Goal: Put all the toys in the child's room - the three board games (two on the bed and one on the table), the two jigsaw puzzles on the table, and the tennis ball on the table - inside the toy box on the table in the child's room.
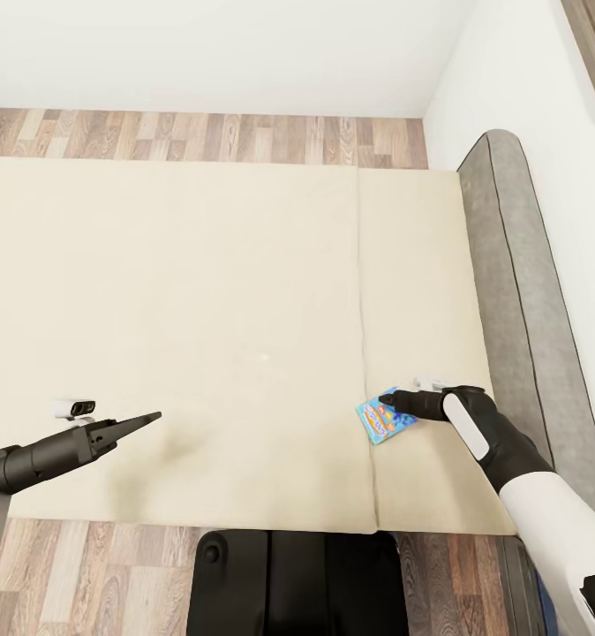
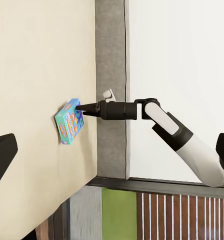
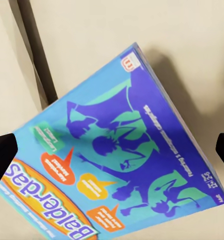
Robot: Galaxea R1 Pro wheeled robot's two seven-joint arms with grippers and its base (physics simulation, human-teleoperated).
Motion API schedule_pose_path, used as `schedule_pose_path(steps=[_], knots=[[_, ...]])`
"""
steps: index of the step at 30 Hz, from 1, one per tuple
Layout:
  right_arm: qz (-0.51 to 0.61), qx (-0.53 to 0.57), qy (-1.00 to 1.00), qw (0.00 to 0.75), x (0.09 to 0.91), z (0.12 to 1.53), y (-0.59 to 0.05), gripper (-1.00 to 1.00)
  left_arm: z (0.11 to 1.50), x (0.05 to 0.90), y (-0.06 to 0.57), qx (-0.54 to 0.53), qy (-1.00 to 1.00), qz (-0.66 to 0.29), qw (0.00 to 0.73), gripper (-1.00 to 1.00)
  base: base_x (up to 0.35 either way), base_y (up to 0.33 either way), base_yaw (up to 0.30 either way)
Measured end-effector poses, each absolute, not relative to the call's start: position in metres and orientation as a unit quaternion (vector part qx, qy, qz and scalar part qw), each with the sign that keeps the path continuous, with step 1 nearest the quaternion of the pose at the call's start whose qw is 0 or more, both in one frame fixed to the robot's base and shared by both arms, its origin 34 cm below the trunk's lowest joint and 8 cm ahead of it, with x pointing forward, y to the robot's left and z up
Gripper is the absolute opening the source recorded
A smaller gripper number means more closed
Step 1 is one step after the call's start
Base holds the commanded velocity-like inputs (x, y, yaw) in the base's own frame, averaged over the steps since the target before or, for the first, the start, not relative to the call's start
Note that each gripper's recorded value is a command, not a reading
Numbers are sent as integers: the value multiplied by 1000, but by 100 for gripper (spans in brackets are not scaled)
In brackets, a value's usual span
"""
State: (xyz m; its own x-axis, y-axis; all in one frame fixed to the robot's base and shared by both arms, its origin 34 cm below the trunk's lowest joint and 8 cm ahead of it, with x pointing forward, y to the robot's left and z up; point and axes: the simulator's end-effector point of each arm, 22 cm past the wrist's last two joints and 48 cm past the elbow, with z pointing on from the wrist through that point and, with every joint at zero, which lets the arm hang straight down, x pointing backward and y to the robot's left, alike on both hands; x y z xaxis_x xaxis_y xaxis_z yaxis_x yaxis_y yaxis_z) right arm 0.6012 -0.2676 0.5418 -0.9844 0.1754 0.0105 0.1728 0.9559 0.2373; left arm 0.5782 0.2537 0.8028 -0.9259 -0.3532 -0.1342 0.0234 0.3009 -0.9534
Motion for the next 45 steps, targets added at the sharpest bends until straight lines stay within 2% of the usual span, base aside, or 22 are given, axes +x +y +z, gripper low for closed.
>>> schedule_pose_path(steps=[19,39,45], knots=[[123,60,991,-2,594,540,-261,100,803,578,254,-104,790,-582,162,100,0,0,0],[136,32,990,-13,585,538,-239,100,803,578,254,-104,790,-582,162,100,0,0,64],[143,31,988,-39,573,540,-235,100,803,578,254,-104,790,-582,162,100,0,0,0]])
